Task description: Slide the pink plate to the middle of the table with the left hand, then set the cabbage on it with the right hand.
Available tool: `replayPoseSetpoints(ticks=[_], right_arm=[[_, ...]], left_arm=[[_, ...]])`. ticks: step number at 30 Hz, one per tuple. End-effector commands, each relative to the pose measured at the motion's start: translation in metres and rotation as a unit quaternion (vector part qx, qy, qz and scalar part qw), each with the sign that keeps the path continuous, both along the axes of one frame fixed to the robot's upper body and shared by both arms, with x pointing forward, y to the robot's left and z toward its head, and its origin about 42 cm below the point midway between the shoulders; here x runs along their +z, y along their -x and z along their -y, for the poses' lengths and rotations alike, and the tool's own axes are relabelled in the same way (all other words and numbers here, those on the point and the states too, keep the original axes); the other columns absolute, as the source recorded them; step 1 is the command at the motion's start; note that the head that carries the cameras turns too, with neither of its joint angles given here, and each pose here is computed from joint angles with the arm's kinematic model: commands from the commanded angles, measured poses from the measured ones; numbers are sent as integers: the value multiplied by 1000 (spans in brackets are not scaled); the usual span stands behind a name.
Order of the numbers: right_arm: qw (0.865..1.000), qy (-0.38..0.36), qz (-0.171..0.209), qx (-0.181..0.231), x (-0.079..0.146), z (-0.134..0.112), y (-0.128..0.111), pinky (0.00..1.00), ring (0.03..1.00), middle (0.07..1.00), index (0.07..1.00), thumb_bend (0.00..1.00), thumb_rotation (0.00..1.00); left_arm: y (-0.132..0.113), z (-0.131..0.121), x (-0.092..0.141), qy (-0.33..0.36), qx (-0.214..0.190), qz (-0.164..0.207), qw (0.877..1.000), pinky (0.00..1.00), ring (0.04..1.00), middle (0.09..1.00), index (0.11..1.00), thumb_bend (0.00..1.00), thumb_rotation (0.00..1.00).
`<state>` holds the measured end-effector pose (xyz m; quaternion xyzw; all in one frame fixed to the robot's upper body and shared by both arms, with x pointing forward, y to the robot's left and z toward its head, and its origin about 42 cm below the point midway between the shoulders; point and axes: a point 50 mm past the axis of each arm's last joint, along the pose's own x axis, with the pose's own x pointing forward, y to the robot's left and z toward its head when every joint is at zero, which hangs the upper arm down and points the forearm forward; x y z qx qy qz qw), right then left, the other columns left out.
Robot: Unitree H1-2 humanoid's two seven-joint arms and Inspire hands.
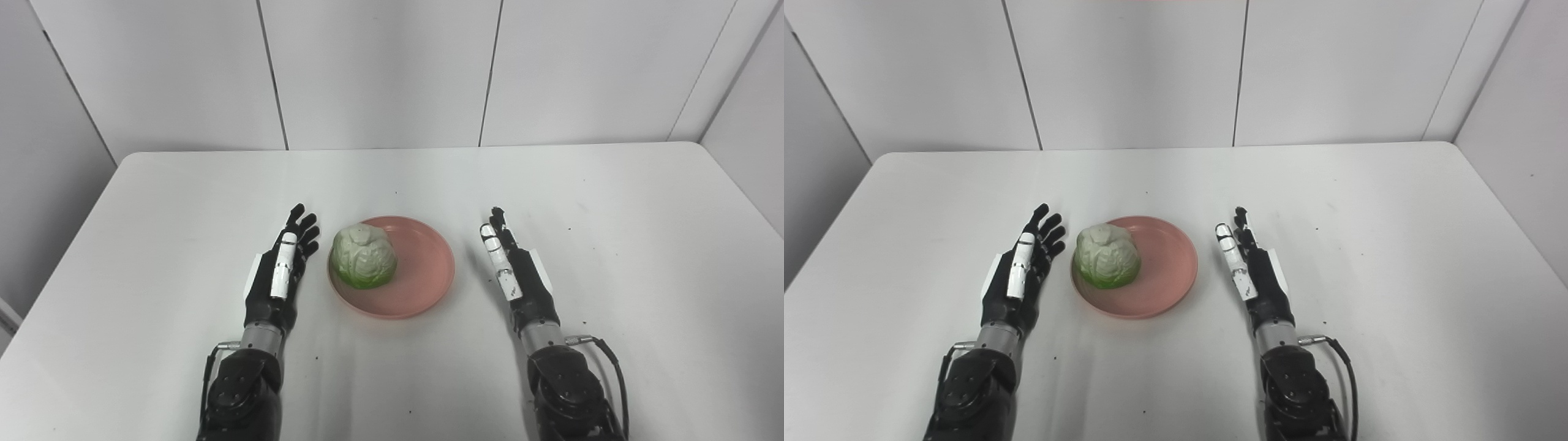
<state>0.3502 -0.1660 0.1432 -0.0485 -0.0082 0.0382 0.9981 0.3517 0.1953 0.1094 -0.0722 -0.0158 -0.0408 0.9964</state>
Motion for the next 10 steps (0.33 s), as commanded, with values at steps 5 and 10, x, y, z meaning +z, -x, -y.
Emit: replayPoseSetpoints(ticks=[5, 10], right_arm=[[1000, -5, 6, 0, 8, -3, -6, 984, 1000, 1000, 1000, 429, 1000], [1000, -4, 7, 0, 8, -3, -6, 984, 1000, 1000, 1000, 426, 1000]], left_arm=[[9, -3, -21, 2, 3, -43, 999, 934, 931, 930, 930, 395, 1000], [9, -3, -21, 4, 3, -43, 999, 933, 931, 930, 931, 390, 1000]])
